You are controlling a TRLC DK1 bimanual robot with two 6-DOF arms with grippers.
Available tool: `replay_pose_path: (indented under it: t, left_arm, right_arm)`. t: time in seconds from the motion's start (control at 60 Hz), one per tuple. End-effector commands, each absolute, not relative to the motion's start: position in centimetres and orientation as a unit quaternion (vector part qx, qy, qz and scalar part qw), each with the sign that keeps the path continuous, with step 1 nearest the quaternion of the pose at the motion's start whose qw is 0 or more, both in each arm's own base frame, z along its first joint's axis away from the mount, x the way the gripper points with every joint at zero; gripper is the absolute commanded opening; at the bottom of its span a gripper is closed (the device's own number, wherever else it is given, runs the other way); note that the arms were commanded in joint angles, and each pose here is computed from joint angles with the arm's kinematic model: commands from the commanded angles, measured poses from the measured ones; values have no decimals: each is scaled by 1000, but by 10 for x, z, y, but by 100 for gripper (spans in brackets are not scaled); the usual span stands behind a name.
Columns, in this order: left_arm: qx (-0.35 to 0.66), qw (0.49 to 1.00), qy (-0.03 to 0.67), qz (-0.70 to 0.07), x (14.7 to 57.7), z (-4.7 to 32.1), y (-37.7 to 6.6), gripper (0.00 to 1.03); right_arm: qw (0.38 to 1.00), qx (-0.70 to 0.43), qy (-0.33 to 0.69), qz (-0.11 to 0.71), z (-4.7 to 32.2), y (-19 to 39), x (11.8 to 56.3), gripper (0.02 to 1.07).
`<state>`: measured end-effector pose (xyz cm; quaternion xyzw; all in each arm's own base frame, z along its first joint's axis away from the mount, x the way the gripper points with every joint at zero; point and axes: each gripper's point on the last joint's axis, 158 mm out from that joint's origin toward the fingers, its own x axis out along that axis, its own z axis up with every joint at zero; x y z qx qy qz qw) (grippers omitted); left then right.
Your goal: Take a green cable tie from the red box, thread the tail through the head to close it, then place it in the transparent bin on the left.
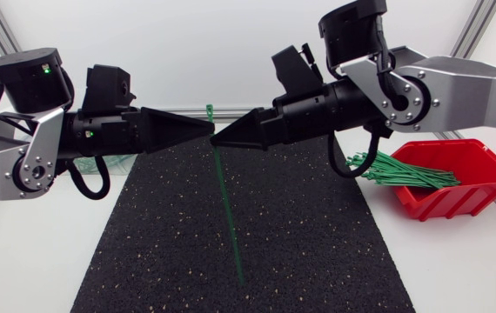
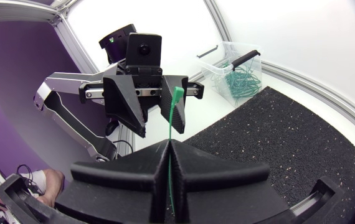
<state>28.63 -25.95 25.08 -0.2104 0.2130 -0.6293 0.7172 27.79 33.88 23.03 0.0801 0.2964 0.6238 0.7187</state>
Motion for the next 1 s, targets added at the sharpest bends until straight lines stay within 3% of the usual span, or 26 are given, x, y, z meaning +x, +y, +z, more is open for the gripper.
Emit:
replay_pose_path:
  t: [0.0,0.3,0.45,0.583,0.983]
  left_arm:
    - [-217,715,213,-629,281,253,-258,36]
    - [-218,715,210,-630,279,255,-259,24]
    - [-218,712,212,-632,278,253,-261,24]
    - [-217,713,210,-633,278,253,-261,15]
    - [-217,709,213,-637,276,252,-264,9]
  right_arm:
    - [719,92,308,617,225,334,275,8]
    - [720,105,307,613,225,332,280,7]
    - [720,106,306,614,226,332,279,7]
    - [721,108,305,613,227,331,280,8]
    - [719,109,303,616,229,331,276,8]
